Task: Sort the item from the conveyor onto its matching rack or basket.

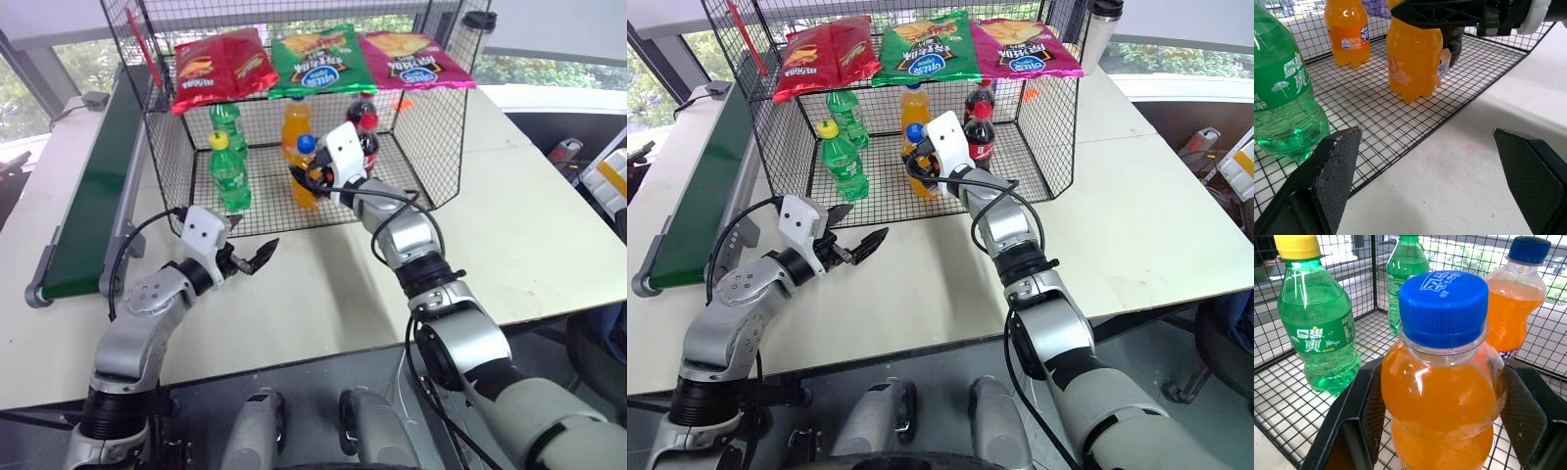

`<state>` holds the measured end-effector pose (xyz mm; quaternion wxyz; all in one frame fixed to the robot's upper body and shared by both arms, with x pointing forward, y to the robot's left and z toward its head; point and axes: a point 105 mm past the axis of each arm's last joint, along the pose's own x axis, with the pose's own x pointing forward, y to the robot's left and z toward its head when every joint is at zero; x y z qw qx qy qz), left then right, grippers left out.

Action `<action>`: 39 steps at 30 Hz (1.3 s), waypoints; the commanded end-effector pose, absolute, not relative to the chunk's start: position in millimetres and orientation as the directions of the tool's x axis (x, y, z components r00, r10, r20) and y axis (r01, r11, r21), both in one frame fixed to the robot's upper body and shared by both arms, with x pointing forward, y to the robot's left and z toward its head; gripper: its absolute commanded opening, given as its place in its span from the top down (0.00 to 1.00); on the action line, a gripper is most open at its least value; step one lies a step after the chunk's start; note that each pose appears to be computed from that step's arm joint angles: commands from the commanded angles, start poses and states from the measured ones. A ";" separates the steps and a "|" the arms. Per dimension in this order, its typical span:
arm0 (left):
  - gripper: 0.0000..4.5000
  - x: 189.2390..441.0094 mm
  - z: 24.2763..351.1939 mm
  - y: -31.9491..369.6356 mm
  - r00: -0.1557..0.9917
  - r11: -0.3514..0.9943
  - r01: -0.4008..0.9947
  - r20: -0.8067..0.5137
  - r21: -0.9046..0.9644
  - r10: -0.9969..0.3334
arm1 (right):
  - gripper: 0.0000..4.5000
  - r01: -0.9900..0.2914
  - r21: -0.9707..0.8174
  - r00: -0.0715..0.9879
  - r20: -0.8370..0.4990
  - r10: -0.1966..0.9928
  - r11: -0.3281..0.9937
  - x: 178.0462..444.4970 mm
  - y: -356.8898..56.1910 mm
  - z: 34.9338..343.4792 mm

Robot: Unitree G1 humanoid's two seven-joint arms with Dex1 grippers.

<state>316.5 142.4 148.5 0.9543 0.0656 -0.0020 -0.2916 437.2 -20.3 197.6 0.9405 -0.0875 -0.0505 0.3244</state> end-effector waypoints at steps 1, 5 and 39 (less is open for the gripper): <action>0.00 312.9 161.6 138.2 0.822 0.813 0.559 0.019 0.161 -0.569 | 0.11 -0.593 -0.229 0.762 0.150 0.630 0.772 435.1 -14.5 234.3; 0.00 313.3 161.4 138.2 0.822 0.814 0.559 0.019 0.161 -0.569 | 0.01 -0.598 -0.231 0.755 0.160 0.636 0.767 433.5 -13.0 238.2; 0.00 282.9 144.6 159.3 0.854 0.848 0.520 -0.046 0.099 -0.518 | 0.01 -0.684 -0.147 0.729 -0.113 0.675 0.714 328.6 -100.3 160.8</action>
